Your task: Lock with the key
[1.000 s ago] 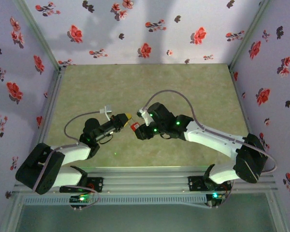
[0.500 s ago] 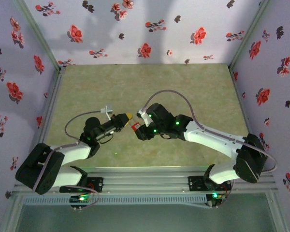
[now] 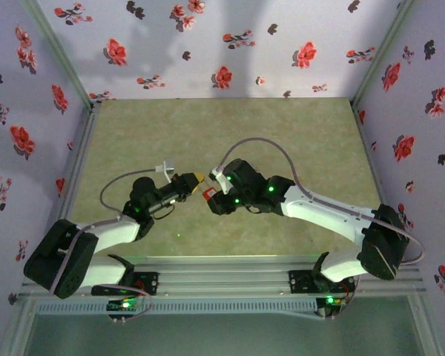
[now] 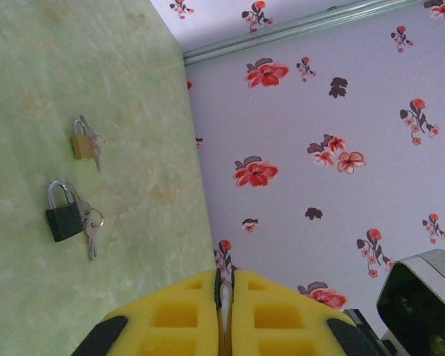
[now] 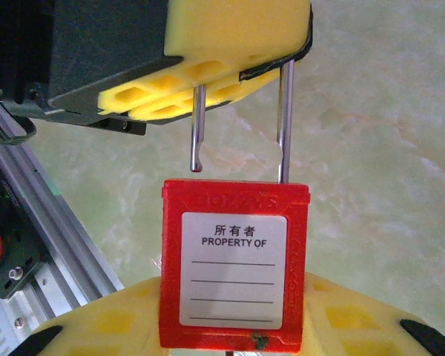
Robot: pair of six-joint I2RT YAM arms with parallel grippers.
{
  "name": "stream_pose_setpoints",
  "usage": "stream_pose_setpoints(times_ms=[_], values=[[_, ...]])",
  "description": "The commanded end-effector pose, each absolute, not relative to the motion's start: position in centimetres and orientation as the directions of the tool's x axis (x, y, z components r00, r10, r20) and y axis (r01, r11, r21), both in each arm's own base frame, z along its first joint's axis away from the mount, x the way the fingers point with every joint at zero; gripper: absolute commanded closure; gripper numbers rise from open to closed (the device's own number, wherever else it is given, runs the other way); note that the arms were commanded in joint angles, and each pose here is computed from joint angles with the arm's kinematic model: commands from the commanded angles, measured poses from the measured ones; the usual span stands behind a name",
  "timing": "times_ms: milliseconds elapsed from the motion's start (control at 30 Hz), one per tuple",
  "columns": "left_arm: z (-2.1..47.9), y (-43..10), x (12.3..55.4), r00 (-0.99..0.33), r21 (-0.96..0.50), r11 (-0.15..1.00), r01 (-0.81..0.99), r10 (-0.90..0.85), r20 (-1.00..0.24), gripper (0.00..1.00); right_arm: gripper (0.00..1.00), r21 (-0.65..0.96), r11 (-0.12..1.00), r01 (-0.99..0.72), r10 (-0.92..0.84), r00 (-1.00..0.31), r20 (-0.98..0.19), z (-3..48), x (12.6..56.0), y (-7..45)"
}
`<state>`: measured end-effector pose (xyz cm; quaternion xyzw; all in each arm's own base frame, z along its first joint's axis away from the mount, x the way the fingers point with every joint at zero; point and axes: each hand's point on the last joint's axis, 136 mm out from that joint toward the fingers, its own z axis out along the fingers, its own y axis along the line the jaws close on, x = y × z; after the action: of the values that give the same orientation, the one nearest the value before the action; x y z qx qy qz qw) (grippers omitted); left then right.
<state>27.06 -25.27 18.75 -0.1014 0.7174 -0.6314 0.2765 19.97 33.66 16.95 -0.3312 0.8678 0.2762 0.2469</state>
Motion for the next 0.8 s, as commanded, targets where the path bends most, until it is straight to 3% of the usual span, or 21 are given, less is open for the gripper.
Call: stream_pose_setpoints(times_ms=[0, 767], values=[[19.33, -25.26, 27.31, -0.820, -0.956, 0.201, 0.214, -0.495, -0.288, 1.00, 1.00, 0.271, 0.643, -0.716, -0.443, -0.637, -0.631, 17.55, 20.66, 33.51], [19.08, -24.79, 26.98, -0.818, -0.947, 0.271, 0.172, -0.497, -0.290, 1.00, 1.00, 0.220, 0.662, -0.717, -0.443, -0.611, -0.656, 17.13, 21.38, 32.92]])
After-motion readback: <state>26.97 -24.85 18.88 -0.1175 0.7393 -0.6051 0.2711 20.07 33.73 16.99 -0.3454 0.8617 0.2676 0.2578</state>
